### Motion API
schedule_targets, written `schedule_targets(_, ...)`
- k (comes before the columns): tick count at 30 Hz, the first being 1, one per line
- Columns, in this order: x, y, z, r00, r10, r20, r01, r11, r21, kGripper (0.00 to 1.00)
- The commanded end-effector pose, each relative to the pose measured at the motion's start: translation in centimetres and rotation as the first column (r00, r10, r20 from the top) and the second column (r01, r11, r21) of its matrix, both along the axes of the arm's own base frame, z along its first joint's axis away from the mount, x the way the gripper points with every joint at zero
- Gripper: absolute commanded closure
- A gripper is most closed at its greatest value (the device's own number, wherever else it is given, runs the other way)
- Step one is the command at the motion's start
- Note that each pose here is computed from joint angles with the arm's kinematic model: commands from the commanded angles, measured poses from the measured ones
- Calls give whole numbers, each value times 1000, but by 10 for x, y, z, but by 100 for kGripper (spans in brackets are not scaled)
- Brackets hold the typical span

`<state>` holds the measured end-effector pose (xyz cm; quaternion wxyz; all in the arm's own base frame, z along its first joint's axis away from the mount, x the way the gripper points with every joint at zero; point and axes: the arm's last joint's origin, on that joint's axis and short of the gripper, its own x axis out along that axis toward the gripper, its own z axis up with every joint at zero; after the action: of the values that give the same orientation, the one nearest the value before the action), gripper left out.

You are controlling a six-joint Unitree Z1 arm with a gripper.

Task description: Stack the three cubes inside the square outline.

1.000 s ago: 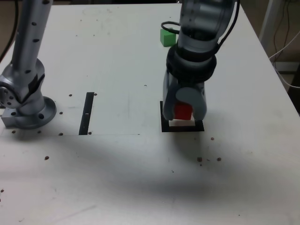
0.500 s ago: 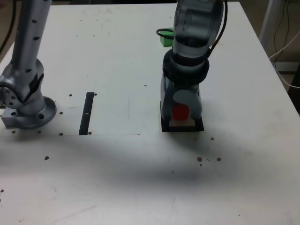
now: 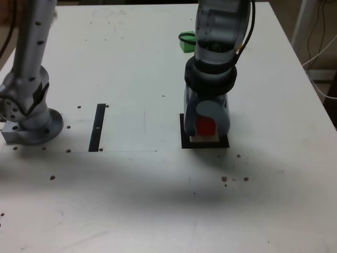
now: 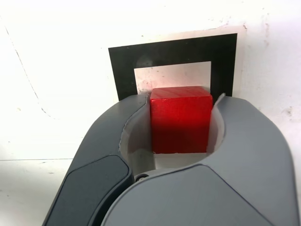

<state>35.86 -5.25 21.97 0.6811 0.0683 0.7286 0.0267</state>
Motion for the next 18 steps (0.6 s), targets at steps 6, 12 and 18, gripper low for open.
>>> schedule_targets(6,-2,1,-1,1000,-4,-8,4,1000,1,2)
schedule_targets(12,-8,2,12,1000,-6,0,6,1000,10,1)
schedule_targets(18,-11,19,46,999,-42,-7,42,998,35,1)
